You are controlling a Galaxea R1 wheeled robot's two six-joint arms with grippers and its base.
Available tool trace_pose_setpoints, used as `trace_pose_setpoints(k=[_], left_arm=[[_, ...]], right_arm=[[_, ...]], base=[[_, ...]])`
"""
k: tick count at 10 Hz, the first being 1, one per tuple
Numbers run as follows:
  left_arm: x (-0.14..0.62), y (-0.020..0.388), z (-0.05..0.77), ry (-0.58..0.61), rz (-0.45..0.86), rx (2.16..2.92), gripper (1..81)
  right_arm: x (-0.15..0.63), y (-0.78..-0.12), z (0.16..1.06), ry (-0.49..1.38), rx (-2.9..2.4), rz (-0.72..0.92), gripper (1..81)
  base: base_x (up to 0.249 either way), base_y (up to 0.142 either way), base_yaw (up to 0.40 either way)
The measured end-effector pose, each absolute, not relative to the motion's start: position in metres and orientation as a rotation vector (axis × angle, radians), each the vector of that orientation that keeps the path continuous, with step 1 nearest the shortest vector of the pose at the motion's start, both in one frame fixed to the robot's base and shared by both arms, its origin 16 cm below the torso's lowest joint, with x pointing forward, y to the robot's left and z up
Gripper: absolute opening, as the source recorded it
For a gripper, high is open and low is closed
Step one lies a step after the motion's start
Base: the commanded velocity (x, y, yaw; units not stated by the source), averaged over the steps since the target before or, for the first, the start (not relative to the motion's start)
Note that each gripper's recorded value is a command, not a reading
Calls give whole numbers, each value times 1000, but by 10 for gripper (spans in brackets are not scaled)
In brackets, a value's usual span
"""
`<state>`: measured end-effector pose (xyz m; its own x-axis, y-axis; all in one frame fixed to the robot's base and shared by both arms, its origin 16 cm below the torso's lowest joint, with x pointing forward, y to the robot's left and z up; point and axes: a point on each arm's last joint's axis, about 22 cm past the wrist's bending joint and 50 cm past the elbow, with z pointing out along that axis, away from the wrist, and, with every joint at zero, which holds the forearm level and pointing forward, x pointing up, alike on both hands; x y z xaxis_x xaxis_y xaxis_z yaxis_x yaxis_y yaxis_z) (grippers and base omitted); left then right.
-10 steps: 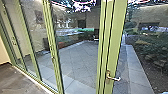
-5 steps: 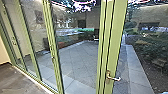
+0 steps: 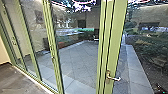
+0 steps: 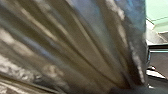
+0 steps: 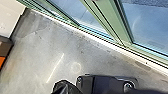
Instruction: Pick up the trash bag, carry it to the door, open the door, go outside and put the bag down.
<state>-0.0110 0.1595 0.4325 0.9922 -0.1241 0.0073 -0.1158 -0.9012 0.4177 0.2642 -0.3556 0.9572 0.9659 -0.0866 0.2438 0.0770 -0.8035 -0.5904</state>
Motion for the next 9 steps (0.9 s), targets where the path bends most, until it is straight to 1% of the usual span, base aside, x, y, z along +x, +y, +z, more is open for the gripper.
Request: trace_pose_setpoints(k=[3, 4, 6, 9], left_arm=[[-11, 160, 432, -170, -29, 2709, 10], [-11, 159, 431, -169, -29, 2711, 10], [-11, 162, 430, -168, -30, 2721, 10], [-7, 161, 430, -170, -24, 2721, 10]], right_arm=[[289, -340, 967, 26, -2506, -338, 811], [296, -343, 967, 40, -2516, -341, 811], [327, -360, 975, 109, -2531, -392, 811], [353, -363, 969, 202, -2530, -384, 811]], base=[[0, 0, 0], [0, 0, 0], [0, 0, 0], [0, 0, 0]])
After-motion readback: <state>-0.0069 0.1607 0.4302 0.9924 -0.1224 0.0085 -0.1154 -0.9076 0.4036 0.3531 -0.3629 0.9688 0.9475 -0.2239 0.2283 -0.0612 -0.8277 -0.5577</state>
